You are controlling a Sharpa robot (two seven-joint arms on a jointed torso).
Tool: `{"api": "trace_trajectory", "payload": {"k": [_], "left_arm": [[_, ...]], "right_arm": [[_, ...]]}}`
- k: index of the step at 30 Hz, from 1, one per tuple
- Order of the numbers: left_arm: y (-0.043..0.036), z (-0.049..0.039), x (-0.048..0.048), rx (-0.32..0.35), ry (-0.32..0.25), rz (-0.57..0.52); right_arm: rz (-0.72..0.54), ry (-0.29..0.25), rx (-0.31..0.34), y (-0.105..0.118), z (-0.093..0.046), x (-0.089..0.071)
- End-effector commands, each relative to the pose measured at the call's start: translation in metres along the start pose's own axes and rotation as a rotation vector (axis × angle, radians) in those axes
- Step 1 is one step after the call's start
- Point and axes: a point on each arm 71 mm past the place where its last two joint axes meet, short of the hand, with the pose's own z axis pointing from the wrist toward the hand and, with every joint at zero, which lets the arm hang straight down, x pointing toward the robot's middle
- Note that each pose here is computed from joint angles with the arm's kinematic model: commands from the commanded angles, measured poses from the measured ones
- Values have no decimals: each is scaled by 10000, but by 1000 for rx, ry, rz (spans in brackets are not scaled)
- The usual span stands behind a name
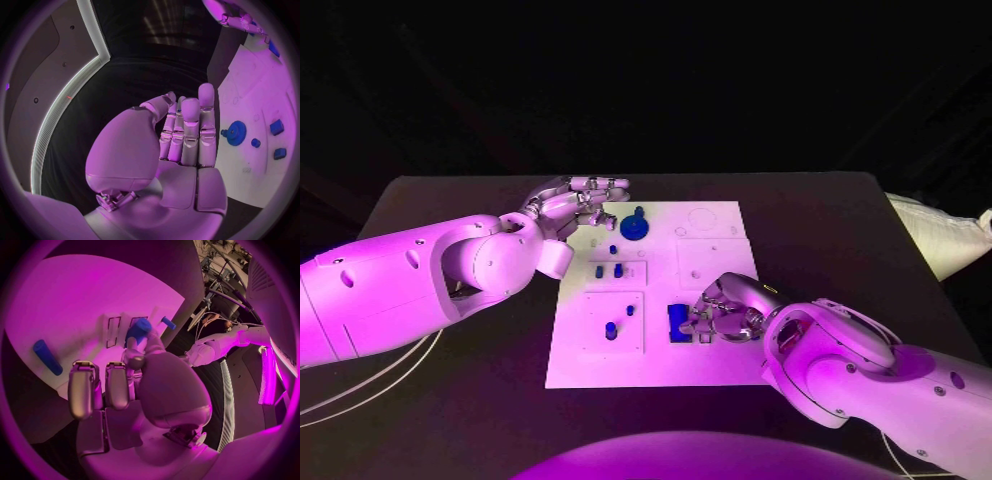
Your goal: Assemble the parts on the task board
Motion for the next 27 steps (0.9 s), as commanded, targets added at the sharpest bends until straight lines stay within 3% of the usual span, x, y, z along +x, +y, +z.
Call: {"api": "trace_trajectory", "payload": {"k": [1,8,16,27], "left_arm": [[-6,-4,20,3,22,-3],[-7,-10,9,3,20,-1],[-8,-13,1,4,18,0],[-7,-16,-12,3,15,1]], "right_arm": [[-44,25,33,-74,-13,35],[-43,23,32,-84,-43,32],[7,-38,16,-68,-121,-37],[37,-109,50,-284,-321,-401]]}}
